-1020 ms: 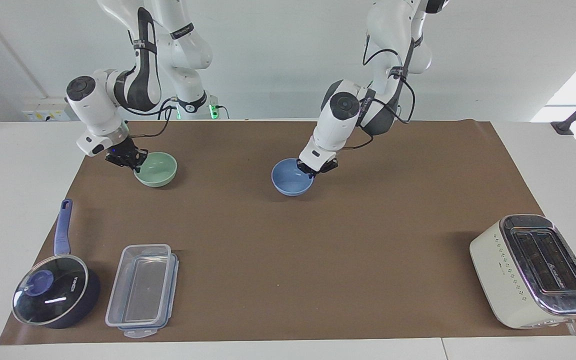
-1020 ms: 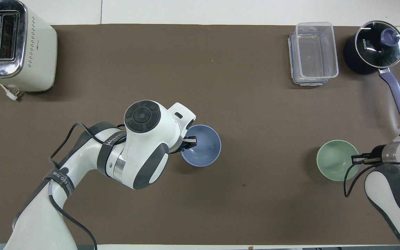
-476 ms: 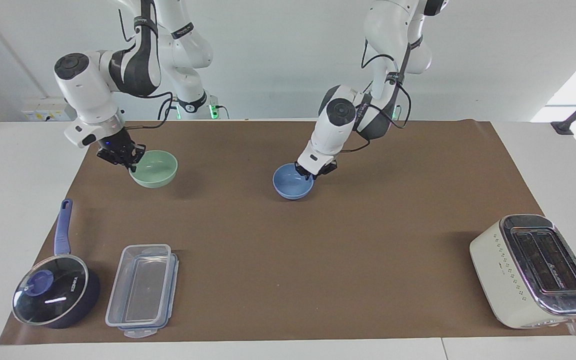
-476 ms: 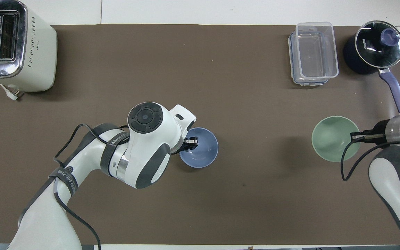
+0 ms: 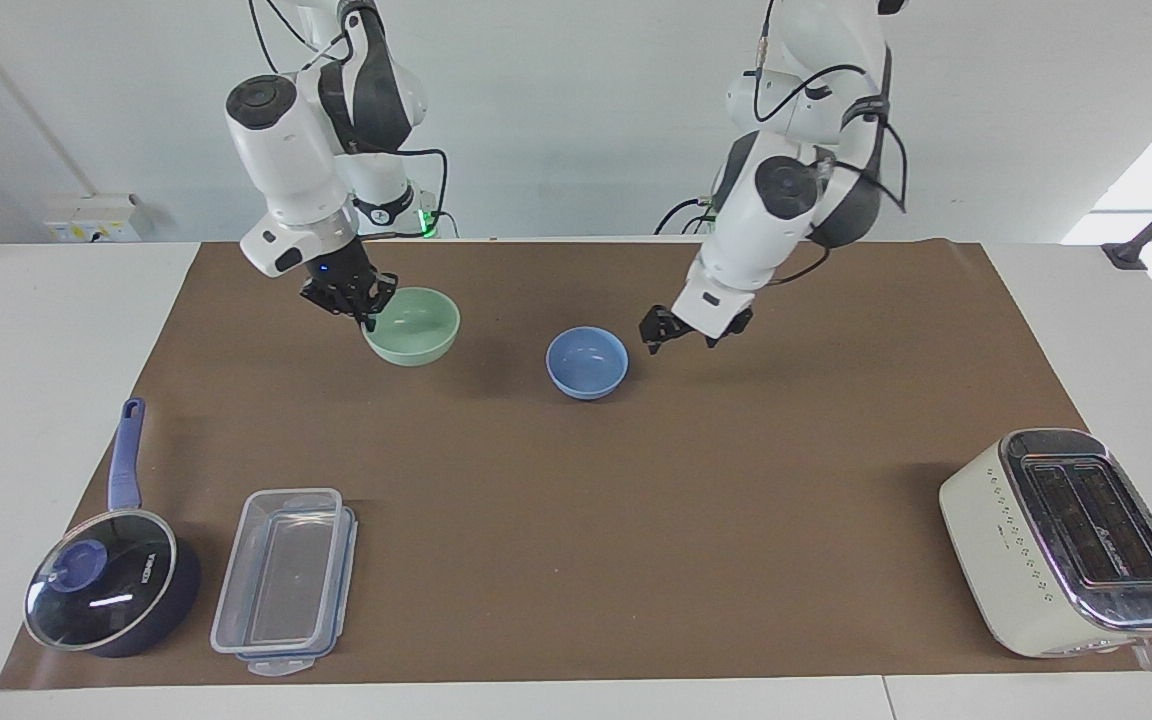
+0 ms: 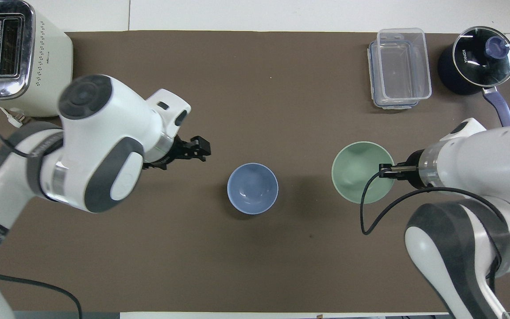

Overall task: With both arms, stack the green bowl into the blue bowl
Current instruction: 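Carry the green bowl over the blue bowl while the left gripper withdraws, then lower the green bowl into the blue bowl with the right gripper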

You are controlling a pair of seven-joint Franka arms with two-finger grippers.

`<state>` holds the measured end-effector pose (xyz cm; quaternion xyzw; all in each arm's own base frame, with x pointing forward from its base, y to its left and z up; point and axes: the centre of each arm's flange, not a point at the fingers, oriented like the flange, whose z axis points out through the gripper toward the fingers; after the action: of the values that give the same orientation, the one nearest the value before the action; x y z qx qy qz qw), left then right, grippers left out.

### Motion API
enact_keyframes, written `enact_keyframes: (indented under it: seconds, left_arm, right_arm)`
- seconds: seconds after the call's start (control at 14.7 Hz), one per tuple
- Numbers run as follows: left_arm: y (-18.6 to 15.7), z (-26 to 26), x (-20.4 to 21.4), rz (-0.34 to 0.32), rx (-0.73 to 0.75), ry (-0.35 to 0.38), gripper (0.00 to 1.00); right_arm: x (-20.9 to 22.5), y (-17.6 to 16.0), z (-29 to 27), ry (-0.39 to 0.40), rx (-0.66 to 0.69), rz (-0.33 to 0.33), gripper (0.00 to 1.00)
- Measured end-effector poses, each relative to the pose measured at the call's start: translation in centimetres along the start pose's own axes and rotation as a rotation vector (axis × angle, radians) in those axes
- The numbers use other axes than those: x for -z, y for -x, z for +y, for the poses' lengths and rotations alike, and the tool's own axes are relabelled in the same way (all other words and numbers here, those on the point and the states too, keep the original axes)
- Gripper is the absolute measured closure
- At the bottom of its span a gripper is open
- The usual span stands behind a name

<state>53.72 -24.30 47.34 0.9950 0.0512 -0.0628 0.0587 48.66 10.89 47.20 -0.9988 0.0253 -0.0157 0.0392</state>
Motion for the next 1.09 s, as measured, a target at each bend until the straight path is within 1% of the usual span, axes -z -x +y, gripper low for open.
enact_keyframes:
  seconds: [0.14, 0.2, 0.34, 0.48, 0.68, 0.82, 0.95, 1.09]
  left_arm:
    - [-2.5, -6.6, 5.0, 0.011, -0.034, -0.016, 0.00]
    - [-3.0, -9.5, 6.7, 0.009, -0.059, -0.020, 0.00]
    - [-2.9, -14.7, 9.4, 0.001, -0.123, -0.048, 0.00]
    - [-1.8, -17.5, 11.9, -0.010, -0.152, -0.066, 0.00]
    - [0.5, -18.2, 15.9, -0.033, -0.159, -0.082, 0.00]
    - [1.5, -18.0, 17.9, -0.042, -0.164, -0.094, 0.00]
    - [1.8, -17.7, 18.6, -0.036, -0.178, -0.094, 0.00]
    - [1.8, -17.6, 18.5, -0.039, -0.183, -0.095, 0.00]
  right_arm:
    - [-0.1, 0.9, -4.2, -0.021, -0.008, 0.020, 0.95]
    - [-0.4, 1.5, -6.4, -0.029, -0.011, 0.028, 0.95]
    - [-1.7, 2.5, -10.7, -0.045, -0.012, 0.046, 0.95]
    - [-3.4, 3.0, -13.5, -0.053, -0.010, 0.048, 0.95]
    - [-5.9, 2.7, -15.9, -0.082, -0.023, -0.002, 0.95]
    - [-7.5, 2.2, -17.3, -0.100, -0.024, -0.007, 0.95]
    - [-8.9, 2.2, -18.4, -0.096, -0.015, -0.014, 0.95]
    - [-9.9, 2.2, -19.0, -0.094, -0.038, -0.018, 0.95]
